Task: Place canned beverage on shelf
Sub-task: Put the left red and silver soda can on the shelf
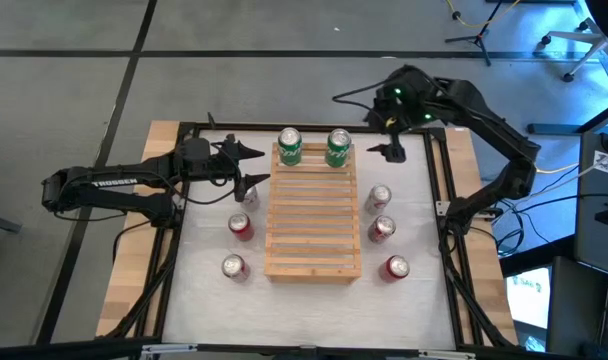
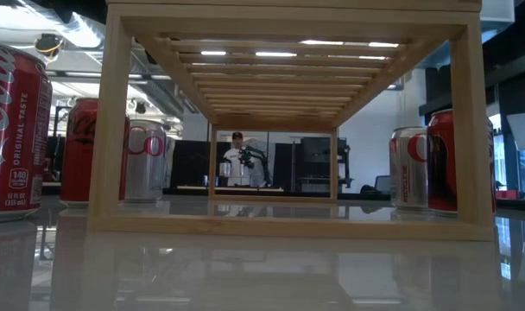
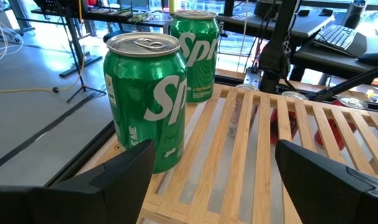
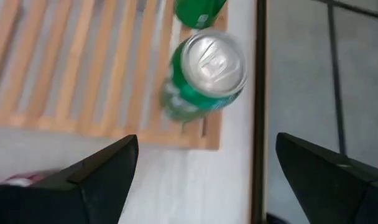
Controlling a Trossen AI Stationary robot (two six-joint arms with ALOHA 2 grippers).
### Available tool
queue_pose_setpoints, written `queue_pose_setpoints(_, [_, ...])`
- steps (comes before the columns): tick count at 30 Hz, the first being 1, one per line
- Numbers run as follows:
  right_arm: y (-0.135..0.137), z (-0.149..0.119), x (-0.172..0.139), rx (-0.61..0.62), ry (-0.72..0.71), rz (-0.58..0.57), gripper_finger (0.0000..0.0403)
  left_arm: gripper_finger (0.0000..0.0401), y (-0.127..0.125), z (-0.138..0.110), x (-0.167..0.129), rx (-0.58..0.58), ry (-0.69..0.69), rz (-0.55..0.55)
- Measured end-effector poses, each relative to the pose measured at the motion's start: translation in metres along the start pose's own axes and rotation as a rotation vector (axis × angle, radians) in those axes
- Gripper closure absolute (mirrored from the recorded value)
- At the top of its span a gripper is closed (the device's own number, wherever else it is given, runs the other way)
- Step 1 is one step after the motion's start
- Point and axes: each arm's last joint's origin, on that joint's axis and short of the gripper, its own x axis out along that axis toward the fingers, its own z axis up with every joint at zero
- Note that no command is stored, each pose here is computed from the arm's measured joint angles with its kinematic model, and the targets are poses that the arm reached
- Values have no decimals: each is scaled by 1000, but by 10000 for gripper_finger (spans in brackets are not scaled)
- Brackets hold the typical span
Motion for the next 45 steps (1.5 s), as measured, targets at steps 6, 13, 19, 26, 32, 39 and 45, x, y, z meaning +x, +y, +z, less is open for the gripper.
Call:
queue_pose_setpoints(6, [13,-10,-13,64,10,104,27,79,0,0,0,-1,0,0])
queue_pose_setpoints(13, [25,-28,-7,75,15,146,27,79,0,0,0,-23,0,0])
queue_pose_setpoints(19, [38,-50,7,111,-6,131,27,79,0,0,0,-30,-1,4])
queue_pose_setpoints(26, [57,-80,21,185,-52,88,27,79,1,0,0,-29,3,29])
queue_pose_setpoints(32, [70,-102,36,279,-68,81,27,79,1,-1,-6,-8,13,32])
queue_pose_setpoints(39, [77,-120,63,330,-20,106,27,79,7,7,-44,22,-46,58])
queue_pose_setpoints(45, [78,-124,73,328,-31,100,27,79,12,-6,-73,-35,52,138])
